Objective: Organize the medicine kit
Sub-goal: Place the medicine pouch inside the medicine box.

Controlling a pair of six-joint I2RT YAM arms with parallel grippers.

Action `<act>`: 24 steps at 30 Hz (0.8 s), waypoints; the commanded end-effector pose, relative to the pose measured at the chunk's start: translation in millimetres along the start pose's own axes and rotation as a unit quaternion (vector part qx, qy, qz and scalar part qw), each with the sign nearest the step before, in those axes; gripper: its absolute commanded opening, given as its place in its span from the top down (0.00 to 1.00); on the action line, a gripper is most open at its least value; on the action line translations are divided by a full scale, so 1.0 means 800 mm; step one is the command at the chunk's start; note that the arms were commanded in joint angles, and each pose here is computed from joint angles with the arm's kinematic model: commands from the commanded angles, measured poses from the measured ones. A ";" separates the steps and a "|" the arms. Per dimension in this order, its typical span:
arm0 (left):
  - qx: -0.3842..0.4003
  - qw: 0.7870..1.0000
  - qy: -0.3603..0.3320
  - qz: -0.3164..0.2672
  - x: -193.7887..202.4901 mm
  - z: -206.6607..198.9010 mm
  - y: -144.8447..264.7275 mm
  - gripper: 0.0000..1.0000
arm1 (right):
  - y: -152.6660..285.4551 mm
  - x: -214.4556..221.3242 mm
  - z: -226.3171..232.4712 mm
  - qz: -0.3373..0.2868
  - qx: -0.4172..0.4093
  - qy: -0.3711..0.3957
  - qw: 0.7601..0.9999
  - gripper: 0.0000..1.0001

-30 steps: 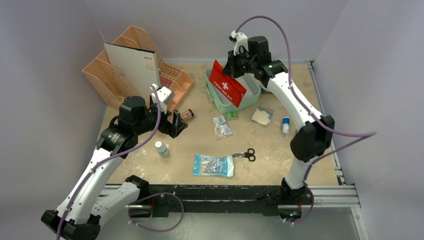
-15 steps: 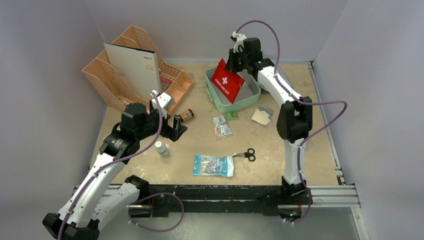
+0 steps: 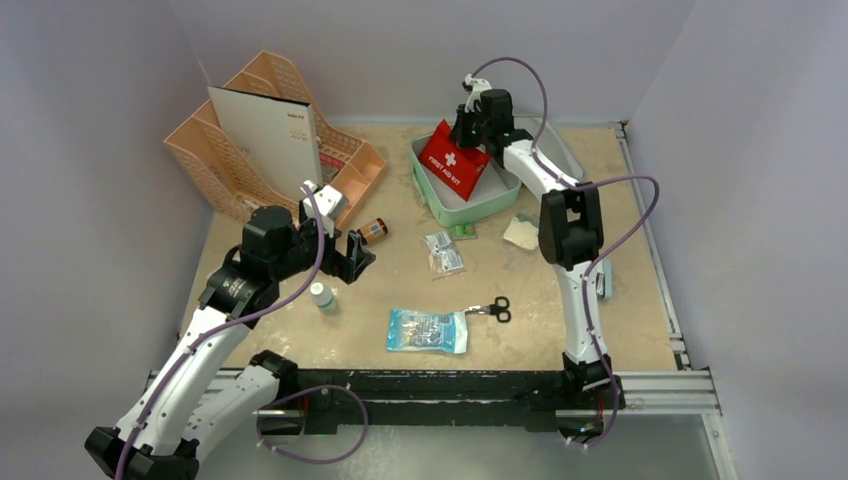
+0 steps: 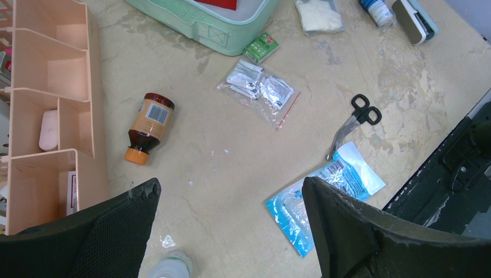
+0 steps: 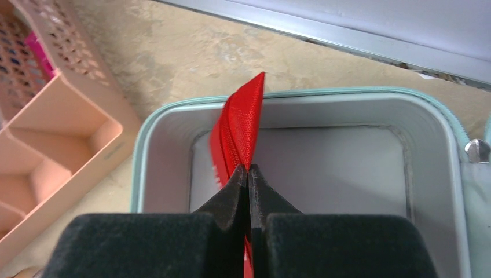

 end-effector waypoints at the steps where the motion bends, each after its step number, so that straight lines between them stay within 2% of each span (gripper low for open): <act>1: 0.004 1.000 -0.017 -0.024 -0.010 0.000 0.001 0.08 | 0.003 -0.047 -0.009 -0.081 0.032 -0.002 0.996 1.00; 16: 0.001 1.000 -0.015 -0.019 -0.008 0.001 0.001 0.07 | 0.022 -0.039 -0.055 -0.103 0.145 0.000 0.984 1.00; 18: 0.002 1.000 -0.016 -0.021 -0.009 0.000 0.001 0.06 | 0.027 -0.042 -0.052 -0.104 0.143 0.005 0.984 0.96; 22: 0.002 1.000 -0.016 -0.021 -0.009 0.000 0.001 0.06 | 0.034 -0.051 -0.052 -0.112 0.155 0.010 0.981 0.77; 24: 0.002 1.000 -0.016 -0.021 -0.008 0.000 0.002 0.06 | 0.039 -0.057 -0.049 -0.115 0.155 0.010 0.981 0.72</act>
Point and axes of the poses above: each gripper's point midway between its finger pads, its own y axis back along the fingers, its own z axis along the line the jaws close on, x = y × z, the point moved 6 cm from there along y, back along the fingers, and after that the axes turned 6 degrees about -y, right-handed, at the moved point
